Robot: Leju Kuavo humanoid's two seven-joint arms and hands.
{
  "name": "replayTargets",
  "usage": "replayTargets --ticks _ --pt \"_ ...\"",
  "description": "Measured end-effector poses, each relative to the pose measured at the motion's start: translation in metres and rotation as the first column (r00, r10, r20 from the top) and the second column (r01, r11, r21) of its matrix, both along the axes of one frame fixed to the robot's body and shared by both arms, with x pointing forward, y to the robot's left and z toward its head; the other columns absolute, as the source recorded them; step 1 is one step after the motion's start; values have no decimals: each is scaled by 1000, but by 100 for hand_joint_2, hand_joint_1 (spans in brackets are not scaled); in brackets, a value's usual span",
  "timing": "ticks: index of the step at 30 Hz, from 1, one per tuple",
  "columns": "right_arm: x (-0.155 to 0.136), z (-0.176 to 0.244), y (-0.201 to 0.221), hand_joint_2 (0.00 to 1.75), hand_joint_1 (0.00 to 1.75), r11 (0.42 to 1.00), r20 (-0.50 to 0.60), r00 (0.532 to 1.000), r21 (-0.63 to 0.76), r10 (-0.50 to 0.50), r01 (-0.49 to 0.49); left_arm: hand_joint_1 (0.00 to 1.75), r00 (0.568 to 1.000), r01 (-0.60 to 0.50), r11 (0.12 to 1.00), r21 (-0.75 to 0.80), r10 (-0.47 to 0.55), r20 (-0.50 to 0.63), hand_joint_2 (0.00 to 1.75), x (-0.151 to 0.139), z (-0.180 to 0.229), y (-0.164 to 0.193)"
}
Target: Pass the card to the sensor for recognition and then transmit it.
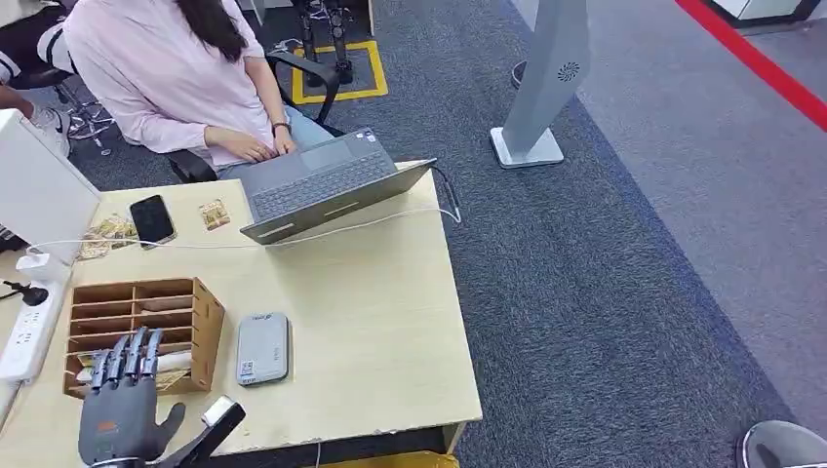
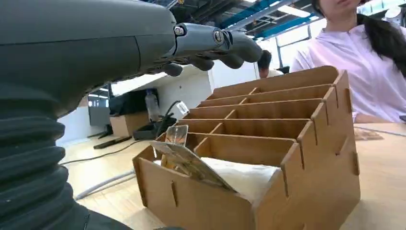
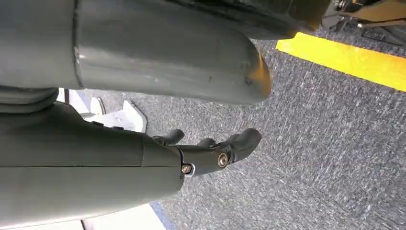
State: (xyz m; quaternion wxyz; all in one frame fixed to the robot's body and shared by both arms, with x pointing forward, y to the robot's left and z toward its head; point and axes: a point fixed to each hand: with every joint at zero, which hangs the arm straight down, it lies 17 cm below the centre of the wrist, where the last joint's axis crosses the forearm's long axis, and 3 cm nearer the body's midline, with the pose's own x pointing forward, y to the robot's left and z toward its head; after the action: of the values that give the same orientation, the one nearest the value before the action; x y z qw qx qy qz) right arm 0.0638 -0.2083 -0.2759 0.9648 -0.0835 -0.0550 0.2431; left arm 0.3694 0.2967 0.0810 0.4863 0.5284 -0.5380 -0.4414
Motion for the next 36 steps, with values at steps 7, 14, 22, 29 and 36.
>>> replayTargets --ticks 7,14,22,29,36 --pt "-2 0 2 0 0 1000 -13 1000 7 4 -4 0 999 -26 1000 -6 26 -34 175 3 -12 1" --pt "-1 0 2 0 0 1000 -7 1000 9 14 -14 0 998 -37 999 -19 36 -48 175 3 -15 5" --pt "-1 0 2 0 0 1000 -7 1000 9 18 -18 175 997 -45 999 -19 44 -62 175 2 -17 8" --pt "-2 0 2 0 0 1000 -11 1000 9 19 -19 175 996 -35 999 -29 33 -83 175 2 -22 6" --pt "-2 0 2 0 0 1000 -11 1000 9 21 -21 175 996 -25 999 -43 21 -81 175 3 -20 5"
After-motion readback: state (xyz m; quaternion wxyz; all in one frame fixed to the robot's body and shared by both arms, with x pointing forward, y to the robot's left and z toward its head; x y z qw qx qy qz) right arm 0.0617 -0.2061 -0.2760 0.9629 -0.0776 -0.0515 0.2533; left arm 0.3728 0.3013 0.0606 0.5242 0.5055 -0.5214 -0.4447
